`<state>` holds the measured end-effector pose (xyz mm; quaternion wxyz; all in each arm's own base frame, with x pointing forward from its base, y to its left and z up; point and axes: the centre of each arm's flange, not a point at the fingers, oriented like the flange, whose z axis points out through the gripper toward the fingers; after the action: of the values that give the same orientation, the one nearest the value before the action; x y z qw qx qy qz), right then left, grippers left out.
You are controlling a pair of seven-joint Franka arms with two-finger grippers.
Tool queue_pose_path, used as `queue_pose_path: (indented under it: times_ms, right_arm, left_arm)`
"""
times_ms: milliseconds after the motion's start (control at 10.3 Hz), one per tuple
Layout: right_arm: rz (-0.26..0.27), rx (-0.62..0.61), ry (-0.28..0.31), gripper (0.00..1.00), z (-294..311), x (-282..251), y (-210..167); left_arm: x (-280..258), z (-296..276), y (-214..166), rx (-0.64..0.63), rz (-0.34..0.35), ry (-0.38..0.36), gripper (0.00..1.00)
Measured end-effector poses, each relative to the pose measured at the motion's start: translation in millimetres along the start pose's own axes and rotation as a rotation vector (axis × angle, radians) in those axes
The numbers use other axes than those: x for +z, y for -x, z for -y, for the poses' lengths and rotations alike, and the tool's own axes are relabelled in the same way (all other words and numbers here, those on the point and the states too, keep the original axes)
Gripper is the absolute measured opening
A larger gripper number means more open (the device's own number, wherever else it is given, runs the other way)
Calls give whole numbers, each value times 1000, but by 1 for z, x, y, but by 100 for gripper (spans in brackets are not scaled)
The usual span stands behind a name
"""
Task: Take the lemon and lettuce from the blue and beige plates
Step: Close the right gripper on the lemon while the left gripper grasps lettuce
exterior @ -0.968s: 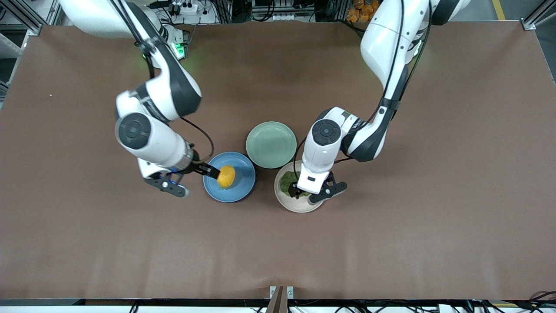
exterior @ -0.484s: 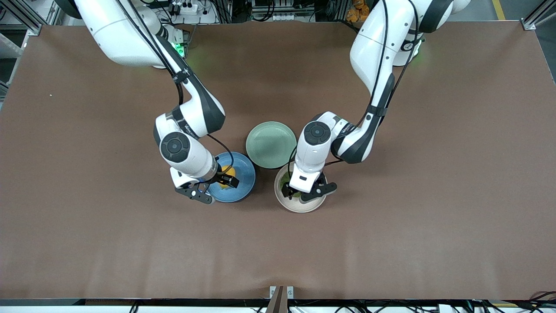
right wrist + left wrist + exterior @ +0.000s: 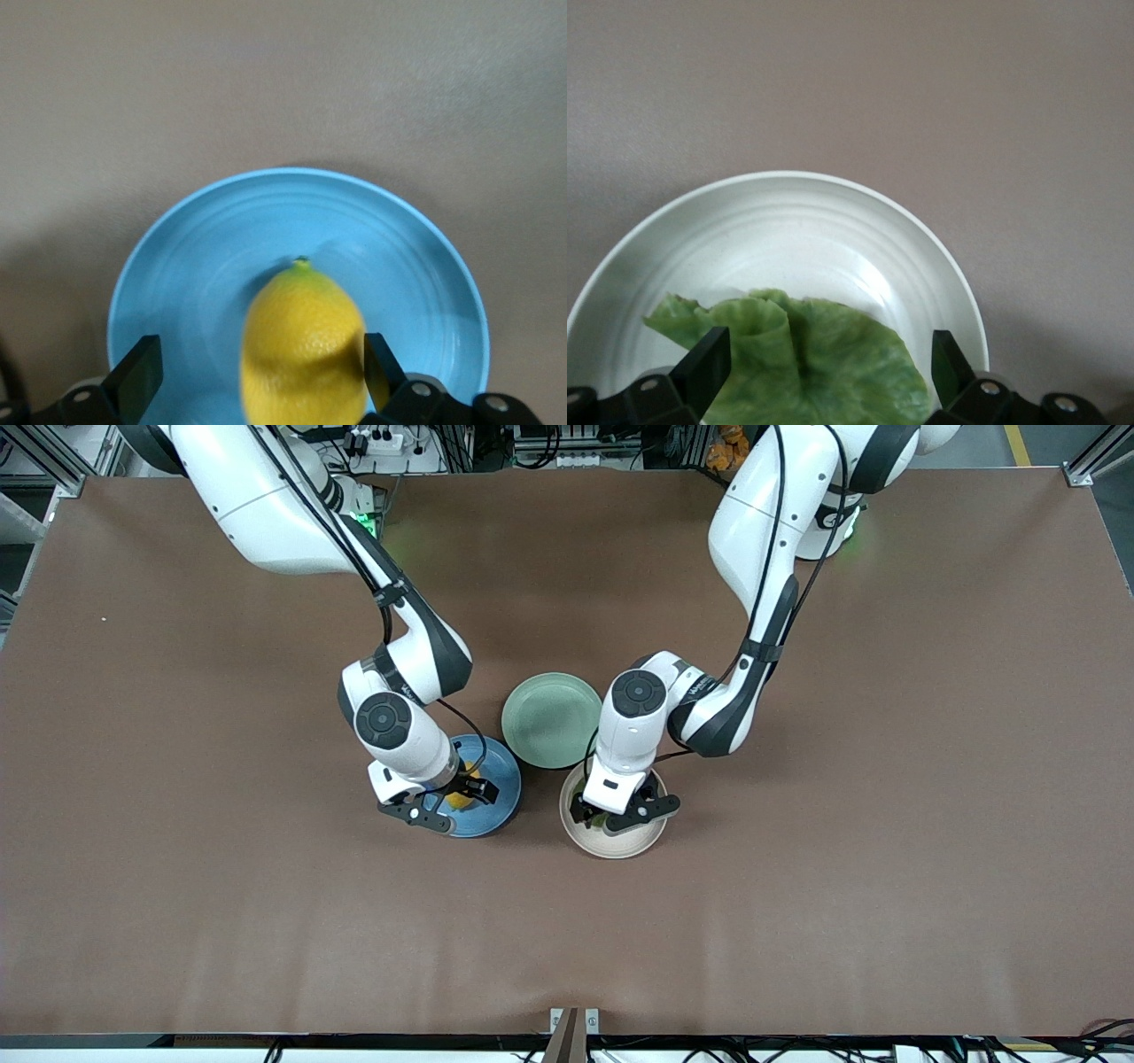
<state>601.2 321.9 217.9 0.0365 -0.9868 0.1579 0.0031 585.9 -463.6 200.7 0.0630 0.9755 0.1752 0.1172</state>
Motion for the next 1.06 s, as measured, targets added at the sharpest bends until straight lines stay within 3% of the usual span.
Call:
queue_pose_path:
  times_ms: [290, 484, 677, 1065]
  right_arm:
    - [4, -20, 29, 100, -5, 12, 6]
    - [11, -26, 35, 89, -5, 16, 10]
    - [12, -24, 37, 64, -4, 18, 11]
    - [31, -8, 67, 64, -6, 9, 5]
  left_arm:
    - [5, 3, 6, 13, 23, -41, 100]
    - [8, 5, 7, 22, 32, -59, 100]
    - [10, 7, 9, 33, 40, -73, 100]
    - [23, 9, 23, 60, 63, -99, 99]
